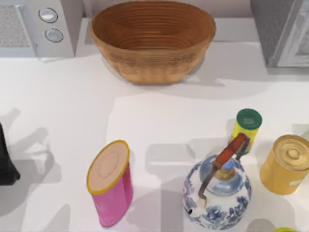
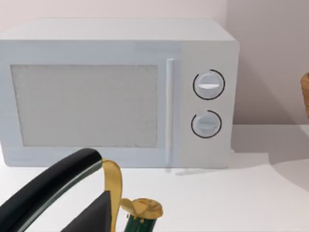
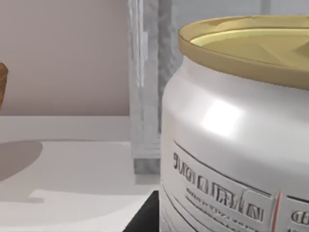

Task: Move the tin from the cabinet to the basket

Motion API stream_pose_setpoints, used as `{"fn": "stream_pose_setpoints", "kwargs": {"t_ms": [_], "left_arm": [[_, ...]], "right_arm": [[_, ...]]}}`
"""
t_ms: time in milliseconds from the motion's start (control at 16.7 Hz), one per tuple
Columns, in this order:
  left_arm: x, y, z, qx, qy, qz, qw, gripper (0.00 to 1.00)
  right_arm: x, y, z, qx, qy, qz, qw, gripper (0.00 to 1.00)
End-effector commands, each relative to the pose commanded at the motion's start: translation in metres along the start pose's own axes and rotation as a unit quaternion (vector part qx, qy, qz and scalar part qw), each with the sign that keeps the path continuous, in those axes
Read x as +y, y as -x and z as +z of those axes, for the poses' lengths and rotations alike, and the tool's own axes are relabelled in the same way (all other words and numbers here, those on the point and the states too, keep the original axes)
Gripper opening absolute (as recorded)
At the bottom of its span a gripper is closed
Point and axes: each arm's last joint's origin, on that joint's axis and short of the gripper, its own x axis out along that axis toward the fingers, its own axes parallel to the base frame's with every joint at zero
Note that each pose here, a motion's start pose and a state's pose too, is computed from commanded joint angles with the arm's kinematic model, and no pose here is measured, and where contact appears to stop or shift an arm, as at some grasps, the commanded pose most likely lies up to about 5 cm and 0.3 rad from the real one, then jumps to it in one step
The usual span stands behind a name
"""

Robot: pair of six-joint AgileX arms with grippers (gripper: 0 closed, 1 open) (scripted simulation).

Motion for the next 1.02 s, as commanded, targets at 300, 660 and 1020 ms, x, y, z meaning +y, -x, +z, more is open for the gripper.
{"fn": "stream_pose_setpoints", "kwargs": {"t_ms": [300,660,1020], "left_arm": [[0.0,0.0,0.0,0.0,0.0,0.0,1.0,1.0],[0.0,0.0,0.0,0.0,0.0,0.0,1.0,1.0],[0.0,0.0,0.0,0.0,0.0,0.0,1.0,1.0]], "right_arm": [[0.002,-0.002,0.015,-0.003,-0.001,0.002,1.0,0.0],[0.02,-0.032,0.107,-0.028,-0.006,0.002,1.0,0.0],[0.09,-0.141,0.18,-0.017,-0.006,0.0,1.0,0.0]]}}
